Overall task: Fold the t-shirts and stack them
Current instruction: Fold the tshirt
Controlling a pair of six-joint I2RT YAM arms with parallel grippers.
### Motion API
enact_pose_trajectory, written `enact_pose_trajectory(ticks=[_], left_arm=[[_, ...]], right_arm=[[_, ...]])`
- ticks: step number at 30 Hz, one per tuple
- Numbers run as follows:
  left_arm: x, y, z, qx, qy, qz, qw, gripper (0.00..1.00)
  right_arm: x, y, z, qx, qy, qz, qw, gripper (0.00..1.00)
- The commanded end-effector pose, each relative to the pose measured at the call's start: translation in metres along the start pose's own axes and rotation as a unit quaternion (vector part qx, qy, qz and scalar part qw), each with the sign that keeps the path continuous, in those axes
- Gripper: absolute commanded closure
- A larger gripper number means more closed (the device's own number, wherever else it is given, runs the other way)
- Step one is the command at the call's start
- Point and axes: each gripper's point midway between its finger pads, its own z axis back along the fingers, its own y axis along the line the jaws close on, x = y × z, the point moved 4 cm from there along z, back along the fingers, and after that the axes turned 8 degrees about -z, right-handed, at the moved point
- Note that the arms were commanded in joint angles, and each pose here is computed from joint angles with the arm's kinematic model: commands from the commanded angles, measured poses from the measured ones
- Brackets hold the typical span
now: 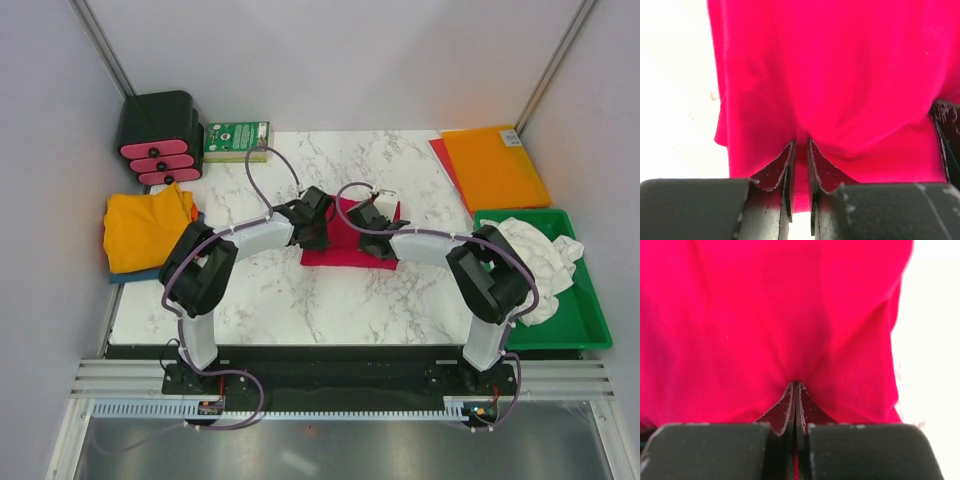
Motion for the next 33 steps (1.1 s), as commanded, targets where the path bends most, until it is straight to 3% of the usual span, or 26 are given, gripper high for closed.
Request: enact_pose_trajectory(ticks=[1,4,6,7,8,10,13,14,17,21,28,33], left_arm=[[-0.004,0.006,0.020,0.014,-0.015,0.015,1.000,0.79],[0.000,0.003,0.028,0.009,-0.024,0.012,1.000,0.78],[0.008,-0.002,0.036,-0.002,-0.038,0.006,0.999,0.70],[0.016,-0.007,0.049,-0.014,-0.054,-0.001,0.998,0.63],[0.021,-0.011,0.057,-0.019,-0.066,-0.008,0.998,0.59],[0.035,-0.015,0.085,-0.027,-0.109,-0.023,0.993,0.52],[0.041,-0.016,0.123,-0.034,-0.151,-0.038,0.987,0.43],[0.035,-0.012,0.129,-0.033,-0.152,-0.042,0.987,0.42],[0.023,0.004,0.152,-0.029,-0.169,-0.041,0.984,0.39],[0.000,0.024,0.168,-0.023,-0.164,-0.040,0.985,0.39],[-0.057,0.052,0.188,-0.044,-0.155,-0.010,0.987,0.38],[-0.057,0.102,0.215,0.081,-0.199,-0.015,0.977,0.35]], right_arm=[[-0.034,-0.026,0.018,-0.033,0.031,0.018,0.999,1.00],[-0.030,-0.026,0.022,-0.038,0.025,0.022,0.999,1.00],[-0.007,-0.013,0.031,-0.025,-0.001,0.030,0.999,0.97],[0.010,-0.004,0.039,-0.017,-0.023,0.029,0.999,0.91],[0.024,0.000,0.047,-0.009,-0.039,0.044,0.998,0.76],[0.063,0.012,0.077,0.017,-0.090,0.036,0.995,0.65],[0.104,0.013,0.121,0.046,-0.147,0.044,0.987,0.37],[0.117,0.011,0.139,0.060,-0.165,0.047,0.983,0.21],[0.131,0.000,0.168,0.073,-0.190,0.045,0.978,0.05],[0.123,-0.022,0.182,0.073,-0.189,0.040,0.979,0.02],[0.064,-0.053,0.176,0.082,-0.147,0.031,0.985,0.02],[0.060,-0.054,0.185,0.086,-0.162,0.044,0.982,0.02]])
